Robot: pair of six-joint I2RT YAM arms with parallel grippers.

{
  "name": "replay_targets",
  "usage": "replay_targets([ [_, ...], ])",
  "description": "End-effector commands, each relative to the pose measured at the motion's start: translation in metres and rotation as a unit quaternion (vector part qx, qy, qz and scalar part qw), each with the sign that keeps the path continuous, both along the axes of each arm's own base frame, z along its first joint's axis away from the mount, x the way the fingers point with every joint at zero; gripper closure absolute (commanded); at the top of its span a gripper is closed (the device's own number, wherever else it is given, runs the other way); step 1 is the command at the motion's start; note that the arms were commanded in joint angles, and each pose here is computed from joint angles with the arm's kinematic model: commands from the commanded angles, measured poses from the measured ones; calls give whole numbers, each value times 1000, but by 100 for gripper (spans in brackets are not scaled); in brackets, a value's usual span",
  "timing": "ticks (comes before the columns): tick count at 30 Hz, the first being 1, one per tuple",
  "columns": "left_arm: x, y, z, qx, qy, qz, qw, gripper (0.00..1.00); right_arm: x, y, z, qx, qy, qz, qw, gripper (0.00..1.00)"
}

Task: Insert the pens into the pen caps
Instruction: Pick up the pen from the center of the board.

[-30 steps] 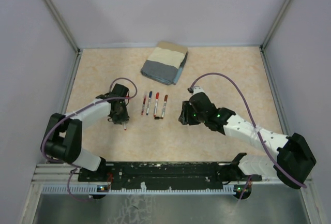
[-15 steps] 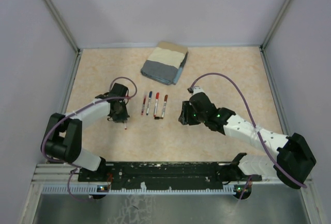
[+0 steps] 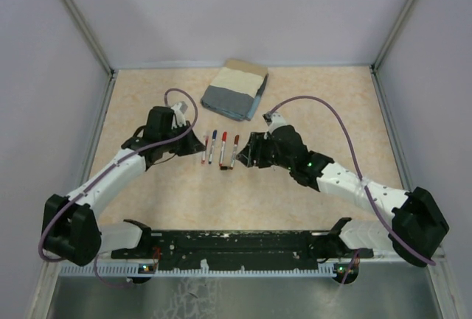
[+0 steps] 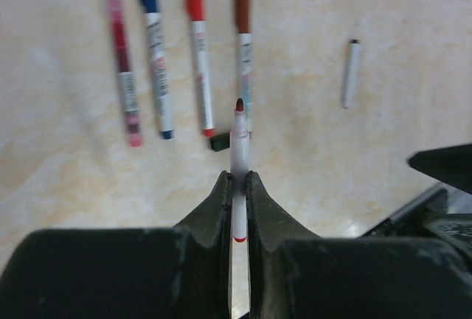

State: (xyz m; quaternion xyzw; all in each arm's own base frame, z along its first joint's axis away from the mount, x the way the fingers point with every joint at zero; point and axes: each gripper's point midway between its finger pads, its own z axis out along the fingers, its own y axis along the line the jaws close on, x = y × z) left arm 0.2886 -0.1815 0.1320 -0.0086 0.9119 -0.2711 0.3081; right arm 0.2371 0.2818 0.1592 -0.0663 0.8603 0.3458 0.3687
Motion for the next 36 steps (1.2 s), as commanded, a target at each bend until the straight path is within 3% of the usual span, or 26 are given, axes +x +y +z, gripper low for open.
replay_targets([
  [1,-7,-58,51,-109,-43,-74,990,91,13,39,51,128,-57,35,989,43],
  [5,-15,-90,67,-140,-55,-99,984,90,13,51,63,172,-69,42,982,40],
  [10,-18,-110,81,-168,-62,-105,978,90,14,56,54,165,-55,42,984,40],
  [18,-13,-112,88,-169,-71,-99,978,89,11,55,41,160,-35,38,986,46],
  [36,-5,-107,83,-150,-73,-79,983,89,1,37,45,172,-39,21,984,50],
])
